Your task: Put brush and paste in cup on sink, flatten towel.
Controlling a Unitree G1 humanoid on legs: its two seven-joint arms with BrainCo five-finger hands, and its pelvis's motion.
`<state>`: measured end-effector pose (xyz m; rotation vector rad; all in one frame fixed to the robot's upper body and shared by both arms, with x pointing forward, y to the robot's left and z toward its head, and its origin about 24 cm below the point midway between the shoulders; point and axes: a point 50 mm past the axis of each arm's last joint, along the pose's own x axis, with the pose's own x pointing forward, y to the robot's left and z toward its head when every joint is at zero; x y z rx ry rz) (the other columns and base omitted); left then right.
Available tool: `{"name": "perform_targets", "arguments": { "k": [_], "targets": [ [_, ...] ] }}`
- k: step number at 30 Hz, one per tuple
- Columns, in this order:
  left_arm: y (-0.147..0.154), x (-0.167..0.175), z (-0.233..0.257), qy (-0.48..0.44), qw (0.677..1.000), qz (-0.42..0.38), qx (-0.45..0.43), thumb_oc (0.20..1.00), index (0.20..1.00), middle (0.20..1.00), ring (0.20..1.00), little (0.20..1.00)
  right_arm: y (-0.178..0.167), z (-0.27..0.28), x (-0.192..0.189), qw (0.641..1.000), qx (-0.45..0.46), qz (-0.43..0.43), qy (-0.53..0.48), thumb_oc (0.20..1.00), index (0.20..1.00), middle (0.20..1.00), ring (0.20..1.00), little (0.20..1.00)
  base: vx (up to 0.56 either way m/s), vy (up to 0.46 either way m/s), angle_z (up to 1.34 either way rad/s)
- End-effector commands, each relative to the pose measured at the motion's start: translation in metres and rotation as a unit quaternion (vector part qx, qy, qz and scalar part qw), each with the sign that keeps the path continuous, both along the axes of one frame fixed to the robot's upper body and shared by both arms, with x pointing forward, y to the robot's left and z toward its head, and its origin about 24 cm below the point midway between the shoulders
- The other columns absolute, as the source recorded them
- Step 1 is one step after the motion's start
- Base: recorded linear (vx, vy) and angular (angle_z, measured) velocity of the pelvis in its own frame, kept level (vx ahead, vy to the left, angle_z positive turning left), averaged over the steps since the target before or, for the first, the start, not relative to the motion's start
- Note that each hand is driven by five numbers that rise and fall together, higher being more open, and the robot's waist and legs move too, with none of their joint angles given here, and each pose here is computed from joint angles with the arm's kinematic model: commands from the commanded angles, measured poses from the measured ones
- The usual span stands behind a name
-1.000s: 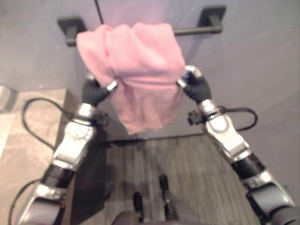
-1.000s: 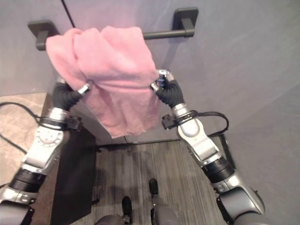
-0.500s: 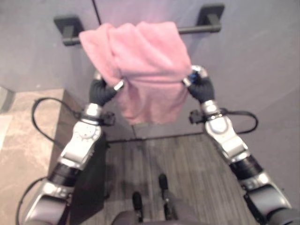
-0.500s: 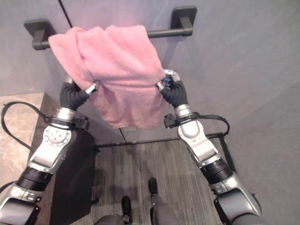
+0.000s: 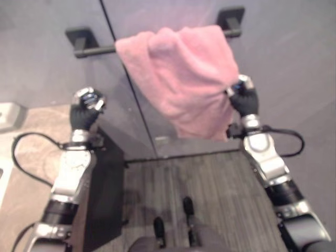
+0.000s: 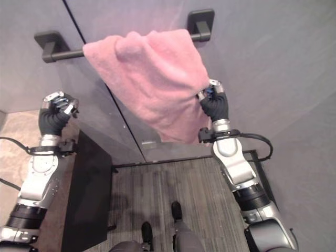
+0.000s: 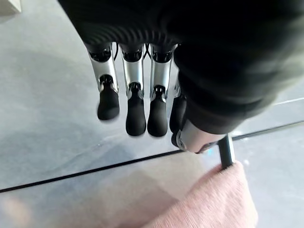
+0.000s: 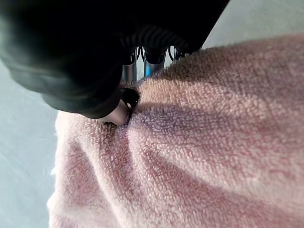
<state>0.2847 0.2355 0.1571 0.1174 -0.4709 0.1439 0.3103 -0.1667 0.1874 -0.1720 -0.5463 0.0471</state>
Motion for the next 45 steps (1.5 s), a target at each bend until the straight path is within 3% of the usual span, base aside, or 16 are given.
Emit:
{"name": "perform_targets", "arguments": {
  "k": [1,2,3,10,16,20,21,29,35,40,45],
  "targets": [
    [0.002,0.003,0.01,-0.018,0.999,-0.008,0.03,1.0,1.0,1.0,1.0,1.0,0.0,0.016,-0.004,0.998,0.04,0.015,-0.041,0.2,0.2,0.2,0.2,0.2,-0.03,-0.019,0.03],
    [0.002,0.003,0.01,-0.019,0.999,-0.007,0.032,1.0,1.0,1.0,1.0,1.0,0.0,0.014,-0.003,0.998,0.043,0.018,-0.036,0.2,0.2,0.2,0.2,0.2,-0.04,-0.02,0.03],
    [0.001,0.003,0.009,-0.017,0.999,-0.009,0.031,1.0,1.0,1.0,1.0,1.0,0.003,0.01,-0.001,0.999,0.038,0.024,-0.022,1.0,1.0,1.0,1.0,1.0,-0.03,-0.012,0.02],
    [0.004,-0.001,0.001,0.003,0.999,-0.015,0.031,1.0,1.0,1.0,1.0,1.0,0.006,-0.008,-0.001,0.998,0.033,0.045,0.021,1.0,1.0,1.0,1.0,1.0,-0.05,-0.011,0.02],
    [0.01,-0.007,-0.01,0.025,0.999,-0.006,0.022,1.0,1.0,1.0,1.0,1.0,-0.016,-0.021,-0.003,0.999,-0.002,0.008,0.047,1.0,1.0,1.0,1.0,1.0,-0.05,0.015,0.07],
    [0.013,-0.011,-0.017,0.038,0.999,0.001,0.023,1.0,1.0,1.0,1.0,1.0,-0.037,-0.033,-0.008,0.997,-0.003,-0.034,0.067,1.0,1.0,1.0,1.0,1.0,-0.04,0.02,0.03],
    [0.02,-0.021,-0.029,0.063,0.998,0.011,0.024,1.0,1.0,1.0,1.0,1.0,-0.062,-0.048,-0.02,0.993,-0.008,-0.084,0.088,1.0,1.0,1.0,1.0,1.0,-0.04,0.031,0.0],
    [0.035,-0.052,-0.073,0.163,0.986,-0.002,0.028,1.0,1.0,1.0,1.0,1.0,-0.127,-0.105,-0.07,0.961,-0.022,-0.199,0.191,1.0,1.0,1.0,1.0,1.0,-0.02,0.009,-0.02],
    [0.037,-0.065,-0.108,0.226,0.974,0.004,-0.022,1.0,1.0,1.0,1.0,1.0,-0.139,-0.147,-0.093,0.937,-0.009,-0.218,0.273,1.0,1.0,1.0,1.0,1.0,0.0,0.001,-0.01],
    [0.018,-0.071,-0.135,0.284,0.957,-0.05,-0.02,1.0,1.0,1.0,1.0,1.0,-0.137,-0.188,-0.11,0.908,-0.029,-0.212,0.36,1.0,1.0,1.0,1.0,1.0,0.0,0.0,0.0],
    [0.01,-0.063,-0.132,0.266,0.962,-0.052,-0.028,1.0,1.0,1.0,1.0,1.0,-0.126,-0.183,-0.097,0.92,-0.019,-0.189,0.343,1.0,1.0,1.0,1.0,1.0,0.0,0.0,0.0]
  ]
}}
